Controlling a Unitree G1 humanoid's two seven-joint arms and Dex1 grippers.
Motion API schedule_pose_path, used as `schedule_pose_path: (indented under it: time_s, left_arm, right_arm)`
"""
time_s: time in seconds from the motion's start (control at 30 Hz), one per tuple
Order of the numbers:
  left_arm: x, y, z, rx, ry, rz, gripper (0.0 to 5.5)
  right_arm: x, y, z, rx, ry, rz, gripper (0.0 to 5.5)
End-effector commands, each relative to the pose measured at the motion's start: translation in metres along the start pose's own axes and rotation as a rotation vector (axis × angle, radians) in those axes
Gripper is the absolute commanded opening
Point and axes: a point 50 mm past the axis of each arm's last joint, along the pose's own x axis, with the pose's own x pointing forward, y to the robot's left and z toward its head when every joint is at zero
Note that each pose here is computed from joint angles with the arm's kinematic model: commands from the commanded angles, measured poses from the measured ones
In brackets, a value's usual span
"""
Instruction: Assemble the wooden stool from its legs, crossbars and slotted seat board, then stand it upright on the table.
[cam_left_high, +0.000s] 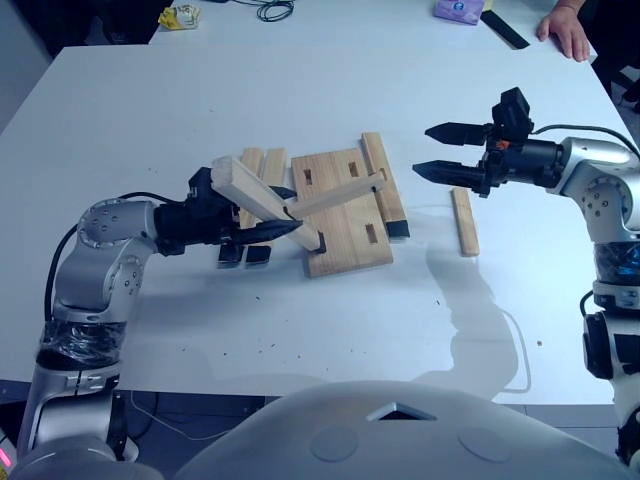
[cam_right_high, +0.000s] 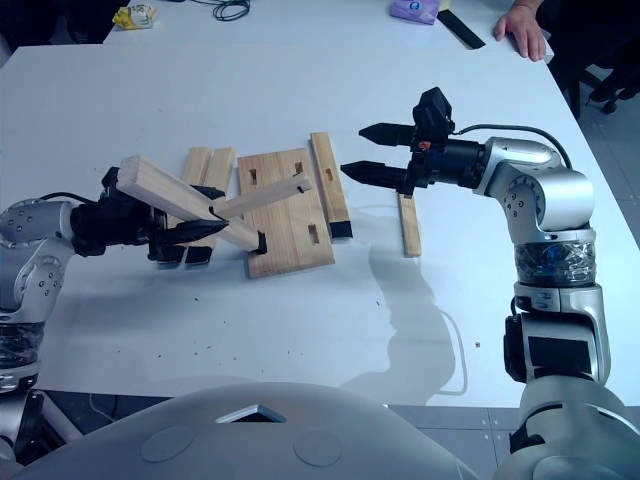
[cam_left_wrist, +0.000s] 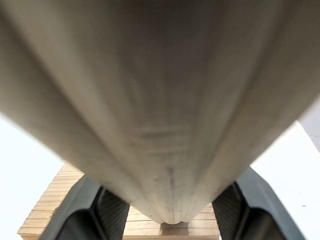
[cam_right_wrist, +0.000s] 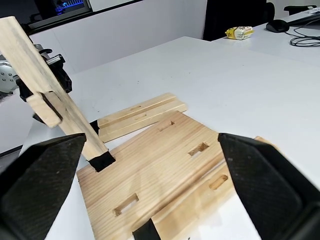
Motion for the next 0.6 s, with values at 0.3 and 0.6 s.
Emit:
schedule_pose_path:
  time_s: [0.3, 0.6]
  left_arm:
    - [0.016, -0.019, -0.020, -0.148, 0.098, -0.046, 2.05]
    - [-0.015, -0.007, -0.027, -0.198, 0.264, -0.059, 2.05]
  right_arm:
    - [0.003, 0.021, -0.016, 0.071, -0.048, -0.024, 4.88]
    - [-0.007, 0.029, -0.038, 0.120, -0.074, -0.152, 4.88]
